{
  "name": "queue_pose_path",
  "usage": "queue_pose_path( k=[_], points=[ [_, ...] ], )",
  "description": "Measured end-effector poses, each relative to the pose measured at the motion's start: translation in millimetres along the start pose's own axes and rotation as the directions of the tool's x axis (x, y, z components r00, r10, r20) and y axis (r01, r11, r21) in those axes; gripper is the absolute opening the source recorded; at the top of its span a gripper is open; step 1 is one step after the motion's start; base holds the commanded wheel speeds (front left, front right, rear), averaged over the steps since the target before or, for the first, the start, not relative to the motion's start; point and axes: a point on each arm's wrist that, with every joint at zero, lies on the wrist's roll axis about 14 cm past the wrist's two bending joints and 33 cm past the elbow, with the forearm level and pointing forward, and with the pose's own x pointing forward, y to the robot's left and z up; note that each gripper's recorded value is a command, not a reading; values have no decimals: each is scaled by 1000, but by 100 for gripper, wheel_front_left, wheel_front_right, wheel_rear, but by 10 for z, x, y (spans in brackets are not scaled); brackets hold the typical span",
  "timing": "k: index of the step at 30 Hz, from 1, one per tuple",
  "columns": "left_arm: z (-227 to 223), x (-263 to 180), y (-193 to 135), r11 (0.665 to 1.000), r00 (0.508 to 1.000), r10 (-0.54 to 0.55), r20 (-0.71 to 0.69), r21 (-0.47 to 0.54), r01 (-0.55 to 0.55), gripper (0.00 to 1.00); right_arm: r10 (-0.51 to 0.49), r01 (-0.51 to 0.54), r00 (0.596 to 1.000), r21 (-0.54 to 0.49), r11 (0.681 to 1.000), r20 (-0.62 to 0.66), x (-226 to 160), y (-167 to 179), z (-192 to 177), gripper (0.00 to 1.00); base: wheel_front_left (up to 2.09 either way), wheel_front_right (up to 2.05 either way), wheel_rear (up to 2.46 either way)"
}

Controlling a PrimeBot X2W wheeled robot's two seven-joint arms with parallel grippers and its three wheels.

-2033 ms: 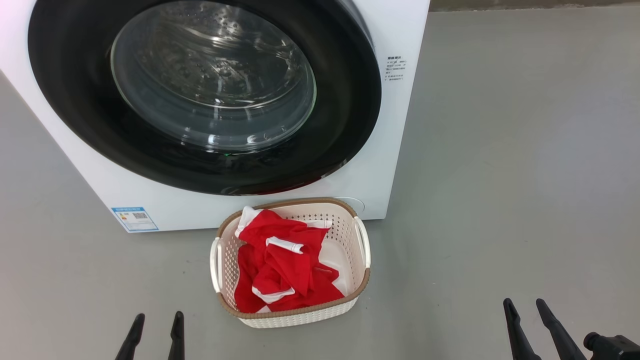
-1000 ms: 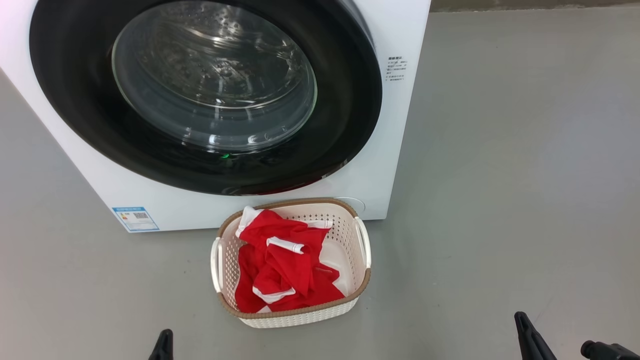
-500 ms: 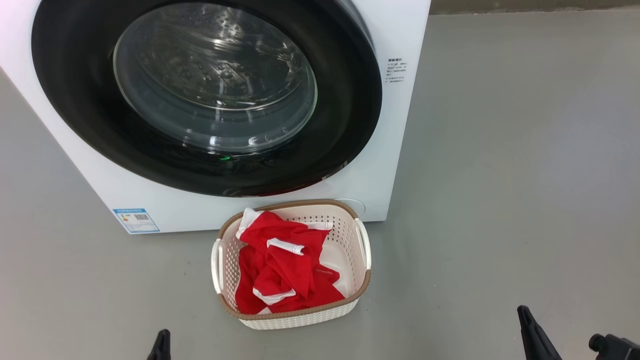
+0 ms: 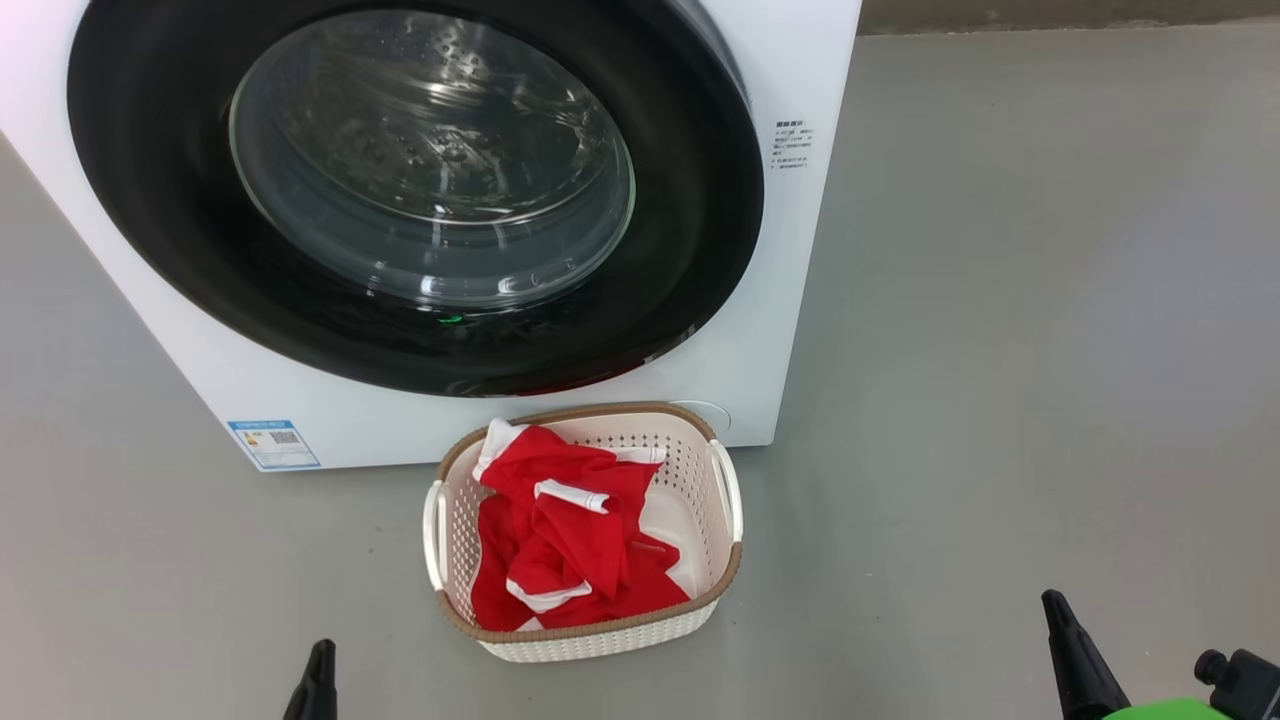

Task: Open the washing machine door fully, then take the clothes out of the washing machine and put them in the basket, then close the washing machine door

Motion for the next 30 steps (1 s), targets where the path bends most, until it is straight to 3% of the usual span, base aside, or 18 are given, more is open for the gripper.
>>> queue_pose_path(
  k=[16, 30],
  points=[
    [53, 57, -32, 987, 1000, 0, 2, -162, 0, 0, 0, -1, 1000, 146, 989, 5, 53, 36, 66, 0, 0, 0, 0],
    [92, 99, -72, 950, 1000, -7, -1, -312, 7, 0, 20, -23, 1000, 271, 962, 14, 118, 124, 140, 0, 0, 0, 0]
  ],
)
